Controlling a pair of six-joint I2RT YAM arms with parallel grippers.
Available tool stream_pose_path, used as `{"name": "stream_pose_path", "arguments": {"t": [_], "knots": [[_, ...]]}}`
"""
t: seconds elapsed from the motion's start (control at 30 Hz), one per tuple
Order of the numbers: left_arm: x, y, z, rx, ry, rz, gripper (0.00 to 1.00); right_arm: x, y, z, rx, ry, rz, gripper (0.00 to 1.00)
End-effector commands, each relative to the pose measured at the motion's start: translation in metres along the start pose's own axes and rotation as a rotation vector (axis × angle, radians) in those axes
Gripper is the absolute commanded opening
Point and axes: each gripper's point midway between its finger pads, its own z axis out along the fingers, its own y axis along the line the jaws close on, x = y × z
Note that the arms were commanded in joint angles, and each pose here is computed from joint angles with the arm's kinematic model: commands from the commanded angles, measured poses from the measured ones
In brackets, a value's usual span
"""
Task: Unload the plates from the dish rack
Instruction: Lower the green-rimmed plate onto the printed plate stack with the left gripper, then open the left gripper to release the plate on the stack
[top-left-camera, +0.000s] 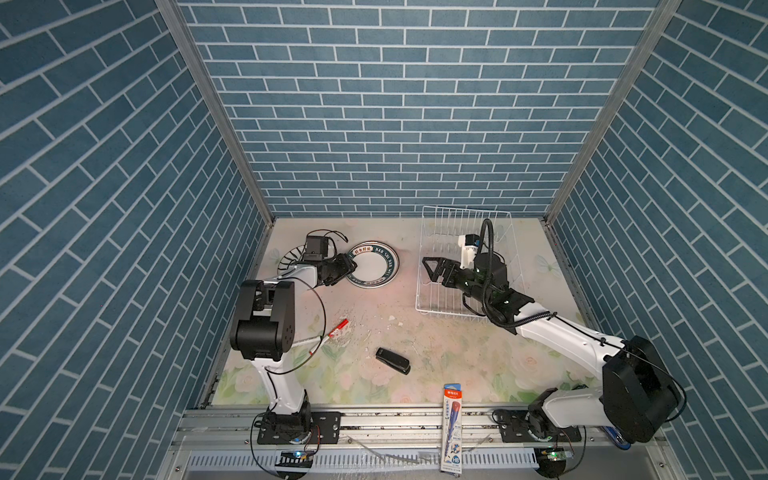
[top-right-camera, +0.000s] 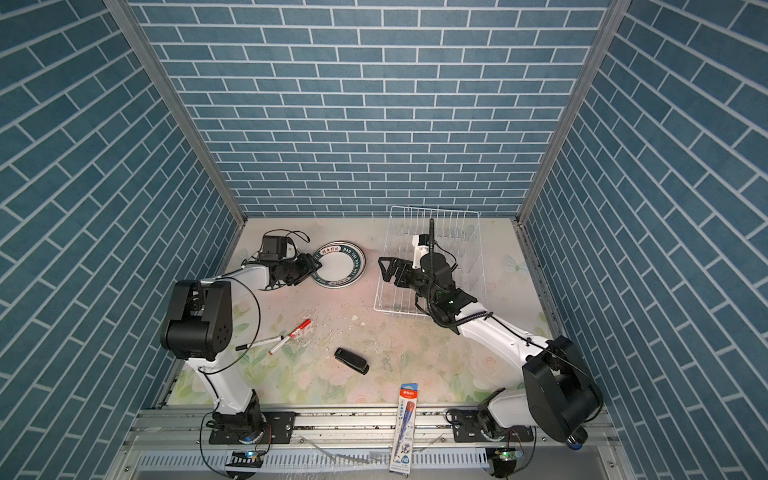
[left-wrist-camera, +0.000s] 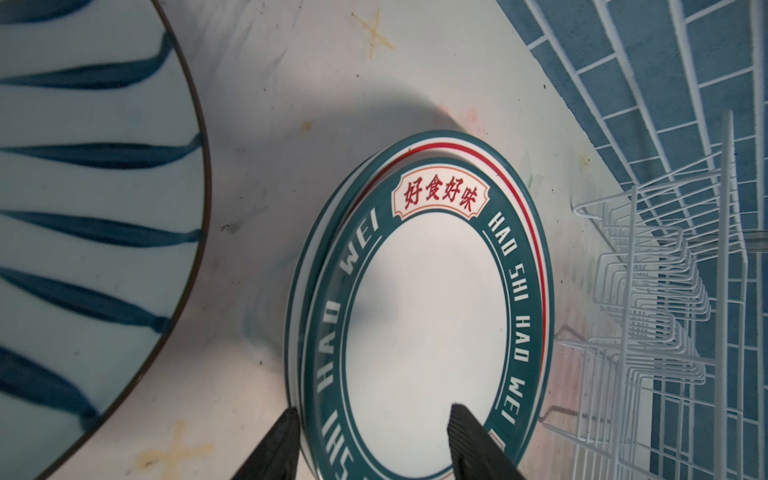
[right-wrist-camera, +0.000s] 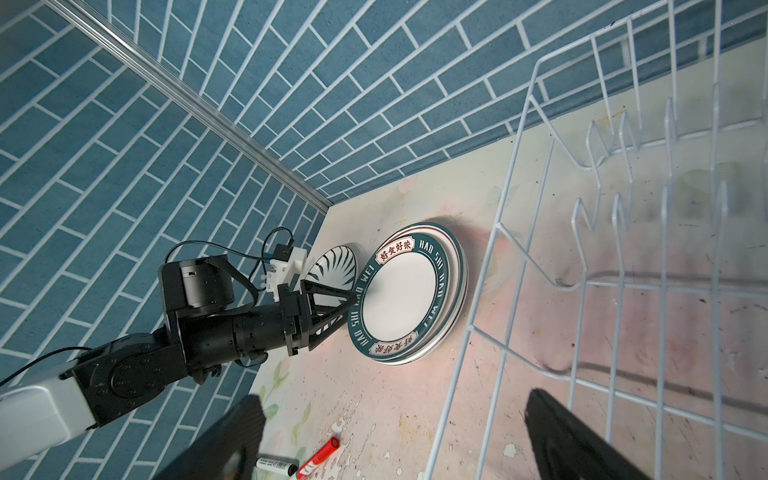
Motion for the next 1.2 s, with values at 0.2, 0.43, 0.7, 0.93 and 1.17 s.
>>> {"name": "stream_pose_path", "arguments": {"t": [0.2,0.43,0.7,0.93,1.17], "knots": [[-0.012,-0.015,-0.017,-0.001,-0.045,0.042,0.59,-0.012,0.01,0.003,-0.017,-0.025,-0.019,0.99],[-0.013,-0.02,-0.014,0.025,-0.035,0.042,0.59,-0.012,0.01,0.005,-0.018,-0.022,-0.019,0.99],[0.001,-0.041,0.002,0.011,0.036,0.122,0.6,-0.011,0.008,0.006,-0.014,-0.021,-0.02,0.99],[0.02,-0.069,0.028,0.062,0.108,0.158,0.6,-0.009,0.006,0.007,-0.01,-0.013,-0.022,0.99],[0.036,-0.09,0.052,0.117,0.158,0.153,0.6,-0.008,0.005,0.007,-0.005,-0.012,-0.023,0.99]]}}
